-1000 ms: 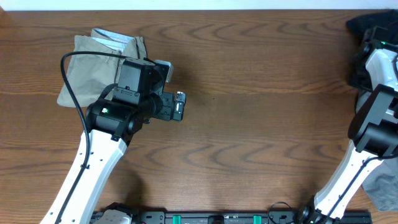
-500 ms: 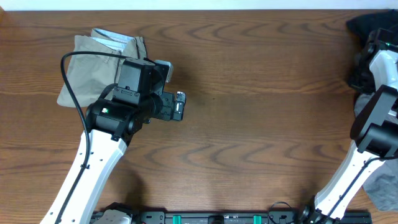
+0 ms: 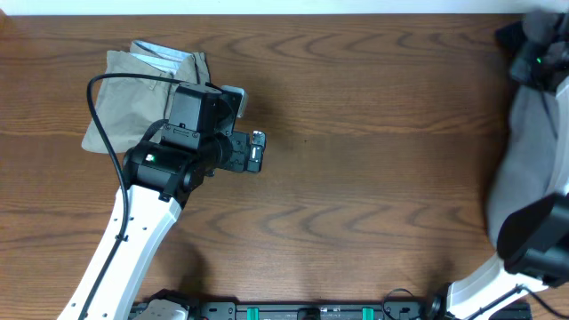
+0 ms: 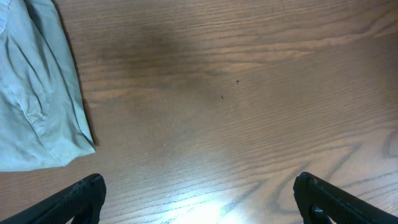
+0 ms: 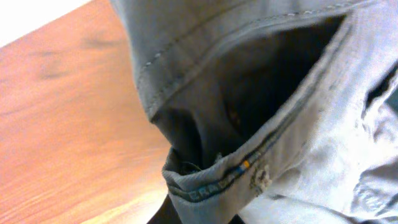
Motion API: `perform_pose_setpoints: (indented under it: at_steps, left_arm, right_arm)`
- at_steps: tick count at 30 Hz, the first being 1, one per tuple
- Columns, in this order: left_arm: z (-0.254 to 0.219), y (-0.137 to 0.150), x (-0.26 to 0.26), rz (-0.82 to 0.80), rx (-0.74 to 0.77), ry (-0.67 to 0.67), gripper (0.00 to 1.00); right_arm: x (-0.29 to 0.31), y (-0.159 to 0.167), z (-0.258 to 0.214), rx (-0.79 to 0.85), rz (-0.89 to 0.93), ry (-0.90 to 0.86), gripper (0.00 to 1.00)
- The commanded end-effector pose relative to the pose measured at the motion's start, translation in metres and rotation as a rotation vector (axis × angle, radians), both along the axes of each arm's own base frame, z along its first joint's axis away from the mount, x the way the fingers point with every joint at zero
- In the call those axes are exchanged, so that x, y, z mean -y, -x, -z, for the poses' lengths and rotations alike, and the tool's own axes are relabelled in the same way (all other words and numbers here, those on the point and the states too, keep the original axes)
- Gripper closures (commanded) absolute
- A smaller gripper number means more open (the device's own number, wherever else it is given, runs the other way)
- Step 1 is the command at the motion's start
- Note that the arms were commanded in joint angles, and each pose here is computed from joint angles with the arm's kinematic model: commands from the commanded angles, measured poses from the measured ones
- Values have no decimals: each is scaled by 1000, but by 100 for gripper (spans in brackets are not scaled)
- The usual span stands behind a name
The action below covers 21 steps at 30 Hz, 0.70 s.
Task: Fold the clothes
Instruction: 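Grasp grey shorts with right gripper and drag them onto table center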
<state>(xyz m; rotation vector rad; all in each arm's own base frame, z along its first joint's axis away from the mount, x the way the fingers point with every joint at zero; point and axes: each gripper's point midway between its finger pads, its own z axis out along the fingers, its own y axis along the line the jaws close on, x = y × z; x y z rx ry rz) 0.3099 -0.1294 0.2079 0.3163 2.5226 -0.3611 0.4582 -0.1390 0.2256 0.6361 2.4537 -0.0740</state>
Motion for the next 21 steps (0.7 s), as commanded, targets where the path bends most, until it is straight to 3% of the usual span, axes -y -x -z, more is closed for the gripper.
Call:
perform_pose_setpoints:
  at_steps: [1,10,15,21]
  left_arm:
    - [-5,-3,1,9,17,-8,2]
    - [-5,-3,-4,-7,18,-21,2]
    - [-8,-5,-34,-102,45,-118,2]
    - [-24,-1,-42,-125,96,-108,2]
  right_arm:
    - [-67,-16,17,-24,-182,-85,99]
    - [-218,-24,72,-152,-493,-104,99]
    - [-294,-8,112,-246,-668,-91,99]
    - [-378,26,125,-261,-1026,-27,82]
